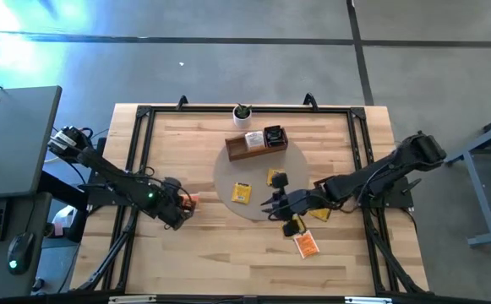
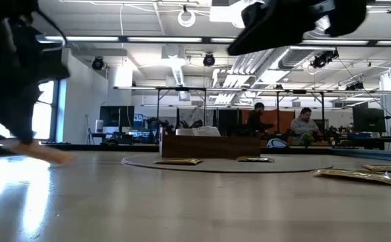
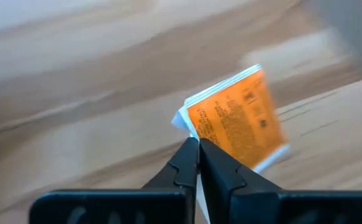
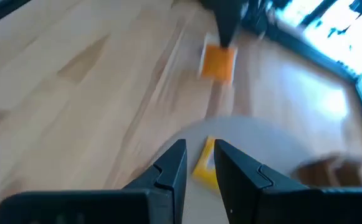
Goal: Pick & Place Tea
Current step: Put the top orange tea bag into the middle section of the wooden organizer
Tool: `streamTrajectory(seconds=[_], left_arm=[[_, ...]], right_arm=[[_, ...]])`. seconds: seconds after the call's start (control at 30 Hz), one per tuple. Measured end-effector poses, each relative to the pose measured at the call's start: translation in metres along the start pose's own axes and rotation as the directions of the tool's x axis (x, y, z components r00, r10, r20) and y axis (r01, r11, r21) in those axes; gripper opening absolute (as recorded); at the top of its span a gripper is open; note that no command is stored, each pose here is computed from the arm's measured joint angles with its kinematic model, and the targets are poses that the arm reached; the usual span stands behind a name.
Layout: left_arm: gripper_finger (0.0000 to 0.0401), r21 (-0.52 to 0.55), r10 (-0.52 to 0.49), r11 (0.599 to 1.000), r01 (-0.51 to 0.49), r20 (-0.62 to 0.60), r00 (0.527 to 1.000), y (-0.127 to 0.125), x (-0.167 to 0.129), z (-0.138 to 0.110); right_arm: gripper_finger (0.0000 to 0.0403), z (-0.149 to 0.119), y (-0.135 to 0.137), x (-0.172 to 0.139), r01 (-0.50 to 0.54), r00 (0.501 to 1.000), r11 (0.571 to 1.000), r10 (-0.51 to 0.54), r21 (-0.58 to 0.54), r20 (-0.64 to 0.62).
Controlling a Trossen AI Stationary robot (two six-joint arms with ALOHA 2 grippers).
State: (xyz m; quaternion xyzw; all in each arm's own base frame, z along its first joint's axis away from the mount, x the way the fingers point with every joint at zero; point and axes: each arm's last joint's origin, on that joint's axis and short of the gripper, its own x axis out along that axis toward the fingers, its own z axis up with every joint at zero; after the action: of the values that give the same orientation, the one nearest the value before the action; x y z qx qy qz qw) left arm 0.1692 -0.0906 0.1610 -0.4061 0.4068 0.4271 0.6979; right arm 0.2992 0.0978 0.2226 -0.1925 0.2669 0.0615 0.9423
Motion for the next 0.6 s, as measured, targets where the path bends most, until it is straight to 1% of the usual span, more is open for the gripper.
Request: streamTrajectory(seconds=[0.1, 0.2, 0.27, 0.3, 0.33, 0.4, 0.47, 0.6], left_arm=[[0.0003, -0.027, -0.088, 0.996, 0.091, 0.075, 0.993, -0.015, -0.011, 0.004], [0.0004, -0.040, -0.141, 0.988, 0.148, 0.149, 0.979, -0.025, -0.020, 0.008], [0.0002, -0.046, -0.166, 0.983, 0.179, 0.198, 0.966, -0.030, -0.025, 0.010], [0.0001, -0.049, -0.176, 0.980, 0.191, 0.221, 0.959, -0.031, -0.026, 0.011], [0.0001, -0.052, -0.182, 0.978, 0.200, 0.246, 0.952, -0.032, -0.027, 0.012], [0.0001, -0.071, -0.178, 0.976, 0.204, 0.269, 0.946, -0.034, -0.027, 0.017], [0.0001, -0.098, -0.168, 0.974, 0.203, 0.284, 0.944, -0.035, -0.025, 0.022], [0.0001, -0.172, -0.147, 0.962, 0.210, 0.323, 0.935, -0.039, -0.019, 0.039]], right_arm=[[0.0078, 0.002, 0.005, 0.023, 0.080, 0.994, 0.996, -0.076, -0.039, 0.084], [0.0078, -0.003, 0.011, 0.051, 0.213, 0.968, 0.973, -0.197, -0.093, 0.155], [0.0078, -0.008, 0.015, 0.069, 0.331, 0.931, 0.936, -0.303, -0.120, 0.202], [0.0078, -0.010, 0.016, 0.076, 0.390, 0.904, 0.915, -0.358, -0.106, 0.235], [0.0078, -0.012, 0.016, 0.082, 0.445, 0.871, 0.893, -0.412, -0.075, 0.267], [0.0078, -0.015, 0.017, 0.093, 0.510, 0.814, 0.860, -0.486, 0.008, 0.318], [0.0078, -0.016, 0.020, 0.104, 0.522, 0.796, 0.852, -0.502, 0.034, 0.338], [0.0078, -0.012, 0.029, 0.130, 0.494, 0.827, 0.869, -0.463, -0.017, 0.319]])
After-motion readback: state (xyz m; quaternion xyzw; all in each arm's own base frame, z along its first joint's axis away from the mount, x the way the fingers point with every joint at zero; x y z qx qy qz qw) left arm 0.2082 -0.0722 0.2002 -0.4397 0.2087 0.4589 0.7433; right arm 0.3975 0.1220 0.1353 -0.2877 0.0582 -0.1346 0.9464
